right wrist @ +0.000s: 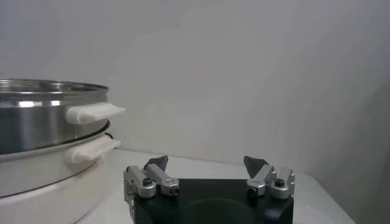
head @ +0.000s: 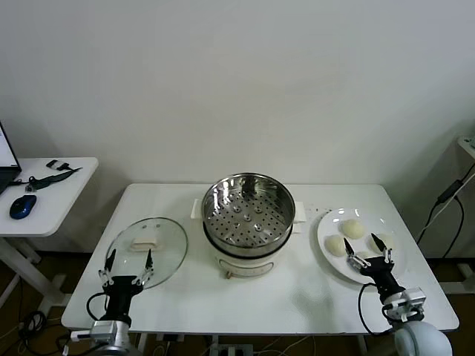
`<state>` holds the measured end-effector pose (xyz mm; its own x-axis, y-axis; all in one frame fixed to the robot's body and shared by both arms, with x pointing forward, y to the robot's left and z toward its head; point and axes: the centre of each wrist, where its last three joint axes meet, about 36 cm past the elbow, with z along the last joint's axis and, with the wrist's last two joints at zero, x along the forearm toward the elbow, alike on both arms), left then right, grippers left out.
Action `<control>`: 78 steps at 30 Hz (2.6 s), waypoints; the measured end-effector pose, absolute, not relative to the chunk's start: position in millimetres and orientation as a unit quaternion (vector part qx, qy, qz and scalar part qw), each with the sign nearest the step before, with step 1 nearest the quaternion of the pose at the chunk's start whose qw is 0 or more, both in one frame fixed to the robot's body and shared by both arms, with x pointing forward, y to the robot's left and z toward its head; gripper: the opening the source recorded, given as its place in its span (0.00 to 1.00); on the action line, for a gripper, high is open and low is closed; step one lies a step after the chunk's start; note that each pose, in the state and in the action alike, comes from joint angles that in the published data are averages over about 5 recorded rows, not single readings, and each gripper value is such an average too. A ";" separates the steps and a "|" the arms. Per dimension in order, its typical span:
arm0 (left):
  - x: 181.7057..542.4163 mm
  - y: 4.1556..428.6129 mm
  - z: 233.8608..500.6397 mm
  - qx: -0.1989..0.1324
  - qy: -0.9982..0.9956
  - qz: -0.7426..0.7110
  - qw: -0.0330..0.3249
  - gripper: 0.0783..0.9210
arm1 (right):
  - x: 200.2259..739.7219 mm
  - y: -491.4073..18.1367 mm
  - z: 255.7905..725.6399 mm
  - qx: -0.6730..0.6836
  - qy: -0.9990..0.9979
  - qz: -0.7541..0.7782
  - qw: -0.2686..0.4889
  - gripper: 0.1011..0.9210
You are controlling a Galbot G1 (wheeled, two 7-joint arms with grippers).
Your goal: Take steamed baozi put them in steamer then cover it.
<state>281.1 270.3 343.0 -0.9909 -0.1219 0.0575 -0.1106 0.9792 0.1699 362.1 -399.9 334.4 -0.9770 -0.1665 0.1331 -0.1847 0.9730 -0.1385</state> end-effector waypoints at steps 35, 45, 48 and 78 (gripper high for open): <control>280.8 274.9 342.0 0.076 -0.992 -0.090 0.041 0.88 | 629.2 -523.9 505.5 0.475 -0.626 0.507 0.353 0.88; 282.1 280.5 343.7 0.082 -0.991 -0.096 0.044 0.88 | 684.5 -496.1 500.4 0.490 -0.563 0.530 0.403 0.88; 281.8 282.3 343.4 0.083 -0.991 -0.098 0.045 0.88 | 695.5 -485.0 494.8 0.491 -0.551 0.533 0.412 0.88; 281.1 288.4 341.0 0.090 -0.990 -0.102 0.049 0.88 | 721.0 -430.4 448.0 0.492 -0.498 0.567 0.434 0.79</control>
<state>281.1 288.4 341.0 -0.9789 -0.1883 0.0794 -0.1682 0.9632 0.2098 721.0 -430.4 448.0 -0.1399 0.0017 0.9902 -0.9822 -0.1270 -0.1385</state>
